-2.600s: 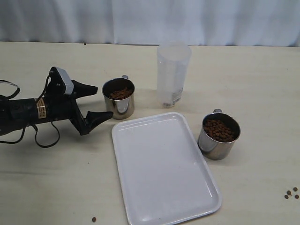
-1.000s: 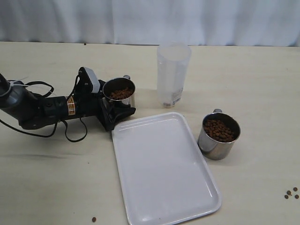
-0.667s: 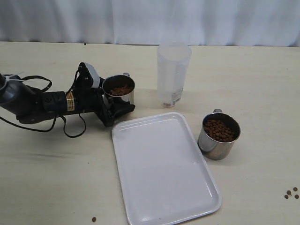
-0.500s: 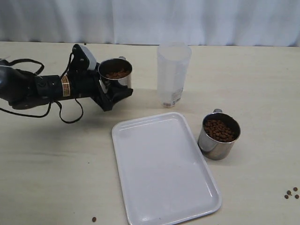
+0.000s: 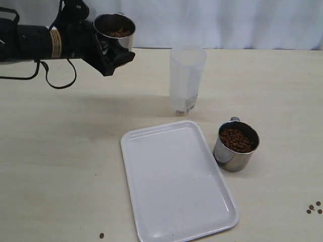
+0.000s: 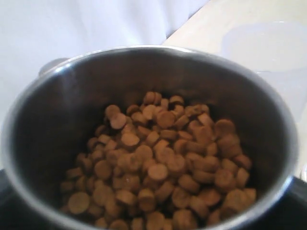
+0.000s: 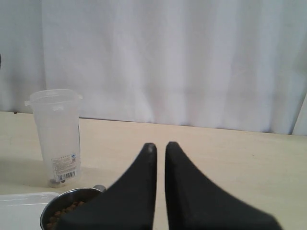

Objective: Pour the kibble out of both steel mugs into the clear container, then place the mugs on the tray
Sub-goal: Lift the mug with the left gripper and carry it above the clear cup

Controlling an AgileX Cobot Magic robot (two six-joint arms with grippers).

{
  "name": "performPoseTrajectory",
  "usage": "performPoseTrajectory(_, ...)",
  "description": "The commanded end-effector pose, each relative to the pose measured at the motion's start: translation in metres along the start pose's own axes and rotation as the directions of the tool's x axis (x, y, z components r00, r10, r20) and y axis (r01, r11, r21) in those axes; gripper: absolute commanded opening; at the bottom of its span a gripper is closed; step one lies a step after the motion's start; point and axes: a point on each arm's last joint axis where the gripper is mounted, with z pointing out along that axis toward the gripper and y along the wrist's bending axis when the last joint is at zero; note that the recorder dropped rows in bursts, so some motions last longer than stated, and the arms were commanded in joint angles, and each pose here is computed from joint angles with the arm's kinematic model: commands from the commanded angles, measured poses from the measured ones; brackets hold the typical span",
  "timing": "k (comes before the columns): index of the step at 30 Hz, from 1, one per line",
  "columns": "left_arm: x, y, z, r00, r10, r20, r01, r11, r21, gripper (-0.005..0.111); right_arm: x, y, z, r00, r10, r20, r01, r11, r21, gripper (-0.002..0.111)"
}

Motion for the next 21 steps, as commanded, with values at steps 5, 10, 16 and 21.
performPoseTrajectory(5,-0.041,0.004,0.009,0.997,0.071,0.006,-0.07,0.997,-0.039,0.0,0.002,0.0,0.0,1.0,-0.004,-0.007,0.004,1.0,-0.002,0.005)
performPoseTrajectory(10,-0.051,-0.002,0.018,0.986,0.153,-0.068,-0.159,0.984,-0.087,0.0,0.002,0.0,0.0,1.0,-0.004,-0.007,0.004,1.0,-0.002,0.005)
performPoseTrajectory(16,-0.065,-0.003,0.022,0.988,0.149,-0.05,-0.153,0.982,-0.113,0.0,0.002,0.0,0.0,1.0,-0.004,-0.007,0.004,1.0,-0.002,0.005)
performPoseTrajectory(21,-0.07,-0.014,0.029,0.968,0.23,-0.098,-0.241,0.963,-0.123,0.0,0.002,0.0,0.0,1.0,-0.004,-0.007,0.004,1.0,-0.002,0.005)
